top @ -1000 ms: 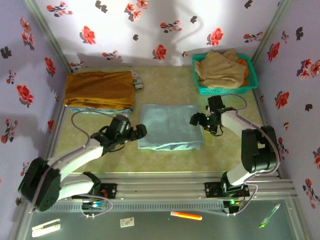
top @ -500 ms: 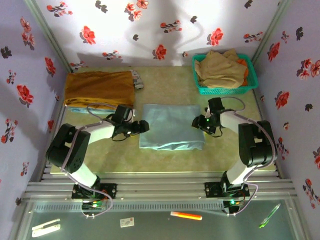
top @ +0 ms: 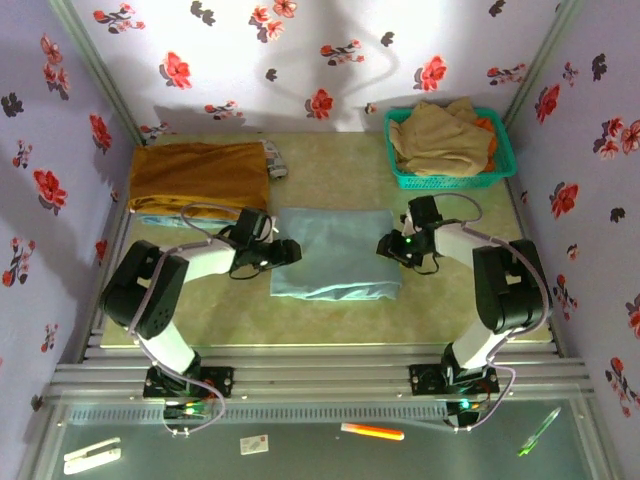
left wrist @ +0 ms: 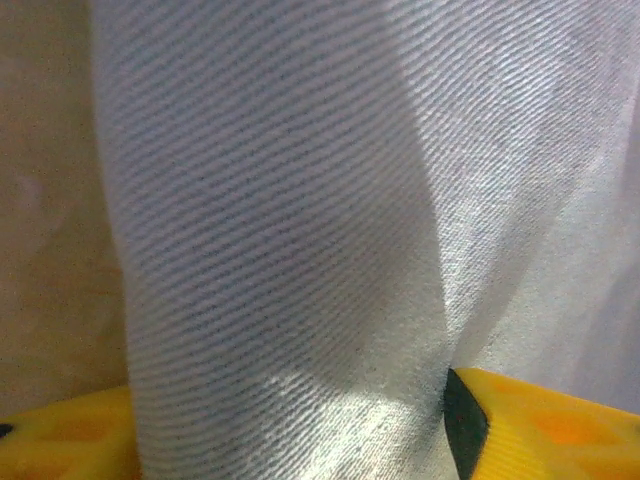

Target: Fold and stack the trousers

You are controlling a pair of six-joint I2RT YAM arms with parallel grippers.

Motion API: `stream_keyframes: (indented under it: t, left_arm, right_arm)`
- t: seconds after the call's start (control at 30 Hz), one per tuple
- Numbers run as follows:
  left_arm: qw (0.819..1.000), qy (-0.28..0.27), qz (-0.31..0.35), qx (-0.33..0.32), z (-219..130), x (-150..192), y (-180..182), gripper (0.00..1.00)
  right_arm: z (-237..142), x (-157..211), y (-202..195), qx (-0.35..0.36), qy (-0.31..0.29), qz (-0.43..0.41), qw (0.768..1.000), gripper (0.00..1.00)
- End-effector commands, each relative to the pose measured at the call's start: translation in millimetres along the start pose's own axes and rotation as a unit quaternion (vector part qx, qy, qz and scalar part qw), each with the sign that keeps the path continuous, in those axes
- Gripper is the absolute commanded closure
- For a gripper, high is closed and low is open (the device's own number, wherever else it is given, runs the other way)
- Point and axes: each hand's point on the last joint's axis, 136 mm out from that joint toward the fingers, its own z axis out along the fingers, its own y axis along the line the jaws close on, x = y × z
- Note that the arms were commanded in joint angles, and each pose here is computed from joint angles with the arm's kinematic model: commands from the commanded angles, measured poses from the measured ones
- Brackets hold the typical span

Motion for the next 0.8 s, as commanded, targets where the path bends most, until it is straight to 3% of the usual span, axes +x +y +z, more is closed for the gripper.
stream_keyframes:
  t: [0.0,0.1,0.23,0.3,0.6,0.77]
  left_arm:
    - [0.988,0.011,0.078,0.134,24.1,11.9,-64.8,0.50]
    - [0.989,0.009,0.076,0.127,23.0,12.6,-60.3,0.69]
    - [0.990,0.000,0.073,0.122,14.5,7.8,-60.8,1.00]
    - [0.990,-0.011,0.074,0.121,2.5,1.7,-65.7,1.00]
    - [0.992,-0.084,0.076,0.063,-82.9,-46.2,-75.9,1.00]
    - [0.991,-0.099,0.076,0.050,-109.2,-67.3,-75.7,1.00]
  right_arm:
    - [5.7,10.6,12.3,-0.017,0.022,-0.006,1.000,0.57]
    - [8.5,12.7,13.5,-0.018,0.027,-0.005,0.999,0.64]
    - [7.7,14.7,20.4,-0.043,0.022,0.006,0.999,0.87]
    - [0.9,12.6,28.0,-0.056,0.016,0.012,0.998,1.00]
    - [-63.8,-12.2,60.0,-0.044,-0.055,-0.008,0.997,1.00]
    - [-88.3,-20.1,84.5,-0.057,-0.078,-0.024,0.995,1.00]
